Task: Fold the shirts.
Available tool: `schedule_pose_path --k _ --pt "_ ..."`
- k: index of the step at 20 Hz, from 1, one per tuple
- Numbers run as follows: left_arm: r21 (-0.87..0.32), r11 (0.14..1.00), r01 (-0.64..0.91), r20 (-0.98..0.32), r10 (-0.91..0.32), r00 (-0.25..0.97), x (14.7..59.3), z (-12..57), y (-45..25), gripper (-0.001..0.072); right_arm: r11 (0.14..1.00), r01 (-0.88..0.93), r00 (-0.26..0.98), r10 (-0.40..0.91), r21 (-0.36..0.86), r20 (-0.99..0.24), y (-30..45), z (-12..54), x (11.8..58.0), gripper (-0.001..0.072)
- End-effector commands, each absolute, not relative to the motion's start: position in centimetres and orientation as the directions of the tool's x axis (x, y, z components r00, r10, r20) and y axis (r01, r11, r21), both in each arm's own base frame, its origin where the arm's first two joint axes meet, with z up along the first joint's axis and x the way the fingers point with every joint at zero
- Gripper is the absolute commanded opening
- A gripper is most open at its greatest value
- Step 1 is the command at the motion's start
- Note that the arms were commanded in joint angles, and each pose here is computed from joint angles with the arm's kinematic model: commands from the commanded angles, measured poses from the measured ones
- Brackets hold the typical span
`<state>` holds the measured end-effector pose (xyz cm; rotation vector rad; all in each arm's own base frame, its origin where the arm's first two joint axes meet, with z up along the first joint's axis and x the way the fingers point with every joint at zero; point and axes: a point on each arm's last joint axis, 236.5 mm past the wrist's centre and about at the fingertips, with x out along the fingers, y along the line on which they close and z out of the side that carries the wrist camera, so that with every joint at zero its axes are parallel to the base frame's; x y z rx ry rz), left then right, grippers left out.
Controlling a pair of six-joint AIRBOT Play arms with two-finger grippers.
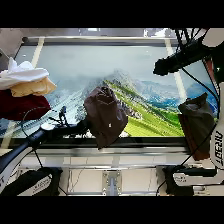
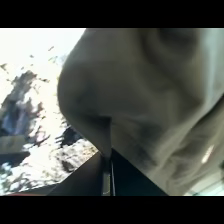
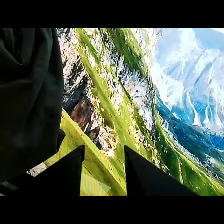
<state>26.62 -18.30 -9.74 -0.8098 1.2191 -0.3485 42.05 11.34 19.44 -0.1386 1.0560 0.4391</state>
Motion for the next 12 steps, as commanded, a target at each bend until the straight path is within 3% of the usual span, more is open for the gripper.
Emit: schedule_pose_path --k 1,4,8,12 --pt "-0.722 0.676 -0.147 -0.675 -0.643 0.361 27.1 -8.7 -18.5 0.0012 0.91 -0.413 0.434 0.23 0.034 -0.871 10.1 18.9 42.9 0.0297" --pt "-0.751 0.655 -0.084 -0.608 -0.636 0.474 28.8 -4.7 -17.3 0.0011 0.904 -0.418 0.357 0.251 0.087 -0.9 10.8 15.0 42.8 0.0296" --pt "-0.771 0.637 0.016 -0.448 -0.56 0.697 31.2 3.2 -13.0 0.001 0.879 -0.39 0.174 0.362 0.274 -0.916 13.9 5.7 41.0 0.0295" --pt "-0.799 0.601 0.028 -0.307 -0.447 0.84 31.5 9.2 -8.8 0.001 0.792 -0.308 0.072 0.573 0.528 -0.817 19.1 -0.6 40.3 0.0265"
